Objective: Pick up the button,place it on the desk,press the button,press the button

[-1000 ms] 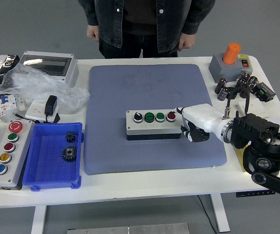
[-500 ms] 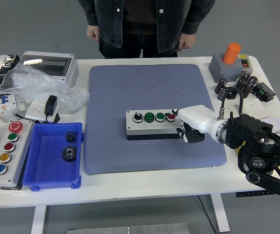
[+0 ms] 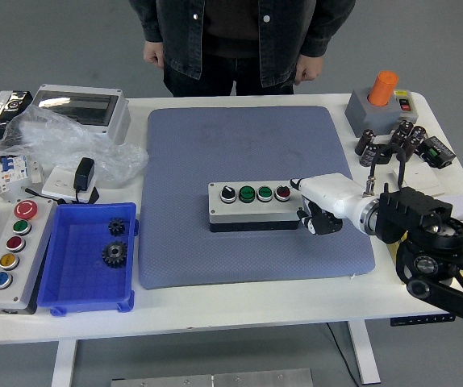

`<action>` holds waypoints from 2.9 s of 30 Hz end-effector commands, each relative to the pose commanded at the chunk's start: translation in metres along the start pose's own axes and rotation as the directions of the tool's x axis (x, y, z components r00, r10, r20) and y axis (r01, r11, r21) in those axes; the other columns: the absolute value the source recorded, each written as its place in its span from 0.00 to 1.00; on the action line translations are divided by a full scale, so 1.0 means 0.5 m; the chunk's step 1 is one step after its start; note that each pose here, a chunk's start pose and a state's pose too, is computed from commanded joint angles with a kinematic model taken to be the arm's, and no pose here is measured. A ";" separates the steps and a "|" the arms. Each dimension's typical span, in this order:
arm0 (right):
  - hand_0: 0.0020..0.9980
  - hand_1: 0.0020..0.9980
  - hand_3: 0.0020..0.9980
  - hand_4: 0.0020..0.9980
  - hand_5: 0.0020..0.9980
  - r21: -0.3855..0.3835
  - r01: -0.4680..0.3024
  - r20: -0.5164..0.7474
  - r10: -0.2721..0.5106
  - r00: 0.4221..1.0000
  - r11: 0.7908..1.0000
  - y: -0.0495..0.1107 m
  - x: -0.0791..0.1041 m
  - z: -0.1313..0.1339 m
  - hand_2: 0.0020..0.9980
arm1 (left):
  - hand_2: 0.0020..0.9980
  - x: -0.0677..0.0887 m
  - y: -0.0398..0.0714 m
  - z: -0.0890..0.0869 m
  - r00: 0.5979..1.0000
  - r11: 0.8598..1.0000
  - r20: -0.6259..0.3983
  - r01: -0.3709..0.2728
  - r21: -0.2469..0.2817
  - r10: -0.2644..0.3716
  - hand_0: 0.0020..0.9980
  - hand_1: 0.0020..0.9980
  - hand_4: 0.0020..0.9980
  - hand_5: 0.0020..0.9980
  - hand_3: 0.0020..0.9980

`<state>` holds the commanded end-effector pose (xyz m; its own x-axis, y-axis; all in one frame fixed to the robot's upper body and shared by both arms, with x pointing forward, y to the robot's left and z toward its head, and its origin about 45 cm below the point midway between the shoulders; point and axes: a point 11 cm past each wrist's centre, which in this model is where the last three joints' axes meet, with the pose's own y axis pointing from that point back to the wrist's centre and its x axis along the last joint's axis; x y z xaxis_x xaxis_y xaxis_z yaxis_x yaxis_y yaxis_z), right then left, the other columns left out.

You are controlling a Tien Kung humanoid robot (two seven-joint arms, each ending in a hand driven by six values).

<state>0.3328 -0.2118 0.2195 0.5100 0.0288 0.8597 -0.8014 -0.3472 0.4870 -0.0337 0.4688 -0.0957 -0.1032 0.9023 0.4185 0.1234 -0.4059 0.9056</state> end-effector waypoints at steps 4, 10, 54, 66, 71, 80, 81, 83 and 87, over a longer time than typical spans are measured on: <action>0.35 0.34 0.88 0.39 0.00 -0.001 0.005 -0.002 -0.005 1.000 1.000 -0.001 -0.003 0.001 0.20 | 0.65 0.001 0.000 0.004 1.000 1.000 -0.001 -0.001 -0.004 0.001 0.68 0.72 0.66 0.42 0.64; 0.35 0.34 0.87 0.38 0.00 -0.006 0.012 0.003 -0.012 1.000 1.000 -0.006 -0.009 0.005 0.20 | 0.65 0.003 0.001 0.011 1.000 1.000 -0.001 -0.003 -0.013 0.003 0.68 0.73 0.66 0.42 0.64; 0.67 0.76 0.95 1.00 0.46 0.061 -0.555 0.269 0.522 0.809 0.830 0.071 0.199 0.069 0.89 | 0.65 -0.002 0.000 -0.003 1.000 1.000 -0.002 0.013 0.001 -0.013 0.68 0.73 0.67 0.43 0.65; 0.94 0.95 1.00 1.00 0.58 -0.025 -0.690 0.506 0.604 0.615 0.724 0.103 0.205 0.147 1.00 | 0.65 0.002 -0.001 -0.012 1.000 1.000 0.003 0.022 0.019 -0.022 0.68 0.73 0.67 0.43 0.65; 0.96 0.94 1.00 1.00 0.66 -0.070 -0.734 0.596 0.619 0.512 0.675 0.118 0.200 0.178 1.00 | 0.65 0.004 -0.001 -0.015 1.000 0.999 0.007 0.029 0.030 -0.029 0.68 0.73 0.67 0.43 0.65; 0.94 0.89 0.99 1.00 0.91 -0.170 -0.777 0.704 0.627 0.335 0.606 0.146 0.189 0.229 0.94 | 0.65 0.009 -0.001 -0.026 0.999 0.997 0.020 0.046 0.064 -0.047 0.68 0.73 0.67 0.43 0.65; 0.94 0.89 0.99 1.00 0.91 -0.180 -0.782 0.704 0.633 0.321 0.597 0.152 0.190 0.234 0.94 | 0.65 0.009 -0.001 -0.027 0.999 0.997 0.021 0.048 0.068 -0.049 0.68 0.73 0.67 0.43 0.65; 0.94 0.89 0.99 1.00 0.91 -0.192 -0.787 0.702 0.642 0.307 0.586 0.158 0.193 0.241 0.94 | 0.65 0.007 -0.001 -0.029 0.998 0.996 0.023 0.053 0.073 -0.055 0.68 0.73 0.67 0.43 0.65; 0.92 0.88 0.96 1.00 0.93 -0.204 -0.794 0.690 0.659 0.298 0.573 0.168 0.199 0.250 0.92 | 0.66 0.005 -0.001 -0.032 0.998 0.995 0.025 0.061 0.082 -0.063 0.69 0.73 0.67 0.43 0.66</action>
<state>0.3551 -0.3553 0.3268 -0.1603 -0.8673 0.4712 -0.9276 -0.0309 -0.3724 -0.0497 0.4688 -0.0940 -0.0857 0.9295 0.3586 0.1976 -0.3370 0.9206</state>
